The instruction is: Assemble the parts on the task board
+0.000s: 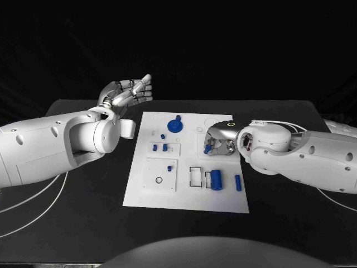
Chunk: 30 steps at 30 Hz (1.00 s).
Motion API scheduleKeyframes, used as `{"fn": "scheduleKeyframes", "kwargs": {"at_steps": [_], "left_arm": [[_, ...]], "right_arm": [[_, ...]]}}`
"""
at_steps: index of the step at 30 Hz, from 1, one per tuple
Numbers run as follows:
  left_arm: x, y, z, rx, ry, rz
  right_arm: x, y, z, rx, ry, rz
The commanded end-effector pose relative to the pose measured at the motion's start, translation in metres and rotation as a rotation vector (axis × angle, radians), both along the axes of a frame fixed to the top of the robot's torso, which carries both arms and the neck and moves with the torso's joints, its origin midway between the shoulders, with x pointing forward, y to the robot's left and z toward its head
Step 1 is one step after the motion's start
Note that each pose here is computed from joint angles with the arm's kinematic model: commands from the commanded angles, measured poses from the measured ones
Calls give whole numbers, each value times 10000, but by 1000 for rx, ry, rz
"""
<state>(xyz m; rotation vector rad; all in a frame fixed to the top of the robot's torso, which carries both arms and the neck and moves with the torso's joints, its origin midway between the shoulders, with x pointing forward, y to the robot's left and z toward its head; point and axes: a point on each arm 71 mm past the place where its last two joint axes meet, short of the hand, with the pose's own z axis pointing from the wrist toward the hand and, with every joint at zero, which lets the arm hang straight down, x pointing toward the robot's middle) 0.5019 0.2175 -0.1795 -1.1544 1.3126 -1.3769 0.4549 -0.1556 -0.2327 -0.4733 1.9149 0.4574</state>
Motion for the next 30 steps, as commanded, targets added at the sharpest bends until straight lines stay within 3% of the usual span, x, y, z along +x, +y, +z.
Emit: {"fn": "scheduleKeyframes", "kwargs": {"at_steps": [1, 30], "left_arm": [[-4, -23, 10, -8, -6, -10], [-6, -21, 9, -8, -4, -9]], "right_arm": [[-11, -2, -13, -14, 4, -3], [-48, 14, 50, 60, -47, 4]]}}
